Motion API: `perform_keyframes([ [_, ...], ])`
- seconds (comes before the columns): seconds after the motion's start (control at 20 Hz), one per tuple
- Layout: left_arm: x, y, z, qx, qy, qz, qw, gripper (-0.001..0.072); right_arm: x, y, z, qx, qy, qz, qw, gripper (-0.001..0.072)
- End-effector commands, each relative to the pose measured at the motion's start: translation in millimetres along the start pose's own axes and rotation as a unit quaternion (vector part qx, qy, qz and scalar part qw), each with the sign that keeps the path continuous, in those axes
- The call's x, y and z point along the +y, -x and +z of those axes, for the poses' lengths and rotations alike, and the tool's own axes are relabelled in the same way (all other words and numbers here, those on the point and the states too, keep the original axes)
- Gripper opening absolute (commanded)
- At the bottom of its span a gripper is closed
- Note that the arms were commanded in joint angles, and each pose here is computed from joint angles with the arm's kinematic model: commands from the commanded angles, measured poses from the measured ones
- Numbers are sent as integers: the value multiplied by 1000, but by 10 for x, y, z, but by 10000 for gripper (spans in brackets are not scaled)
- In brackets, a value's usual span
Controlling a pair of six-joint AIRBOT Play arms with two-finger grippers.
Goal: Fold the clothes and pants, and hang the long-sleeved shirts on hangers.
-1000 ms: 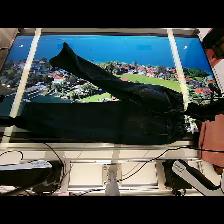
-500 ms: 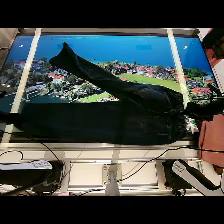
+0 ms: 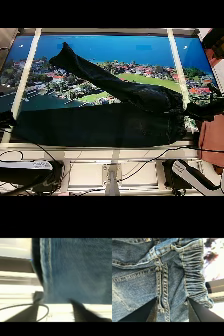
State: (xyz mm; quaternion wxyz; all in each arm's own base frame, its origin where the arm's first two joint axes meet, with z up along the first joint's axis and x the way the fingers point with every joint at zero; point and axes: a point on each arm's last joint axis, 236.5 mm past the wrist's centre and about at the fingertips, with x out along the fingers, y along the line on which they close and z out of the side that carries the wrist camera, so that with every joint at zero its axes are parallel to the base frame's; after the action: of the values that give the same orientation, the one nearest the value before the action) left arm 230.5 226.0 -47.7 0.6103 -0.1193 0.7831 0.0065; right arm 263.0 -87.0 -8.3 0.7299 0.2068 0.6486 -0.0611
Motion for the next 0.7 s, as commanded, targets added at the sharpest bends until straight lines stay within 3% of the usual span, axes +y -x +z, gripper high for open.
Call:
perform_keyframes([
  [0.0, 63, -137, 146, -7, 17, 0, 1000, 514, -9, 4, -1, 0, 1, -3, 1000, 413],
  [0.25, 211, -159, 434, -62, 18, 27, 998, 467, -53, 4, 51, -11, 1, -12, 1000, 411],
  [0.3, 200, -148, 498, -76, 18, 25, 997, 466, -166, 14, 137, -30, -19, -35, 999, 356],
  [0.35, 171, -123, 559, -89, 19, 19, 996, 466, -308, 44, 256, -57, -45, -63, 995, 256],
  [0.45, 111, -32, 670, -114, 21, 6, 993, 465, -439, 194, 558, -122, -66, -90, 986, 224],
  [0.55, 46, 94, 793, -142, 22, -9, 990, 465, -445, 376, 833, -177, -61, -93, 978, 31],
  [0.65, -91, 201, 925, -171, 23, -39, 984, 465, -468, 441, 982, -201, -64, -92, 973, 33],
])
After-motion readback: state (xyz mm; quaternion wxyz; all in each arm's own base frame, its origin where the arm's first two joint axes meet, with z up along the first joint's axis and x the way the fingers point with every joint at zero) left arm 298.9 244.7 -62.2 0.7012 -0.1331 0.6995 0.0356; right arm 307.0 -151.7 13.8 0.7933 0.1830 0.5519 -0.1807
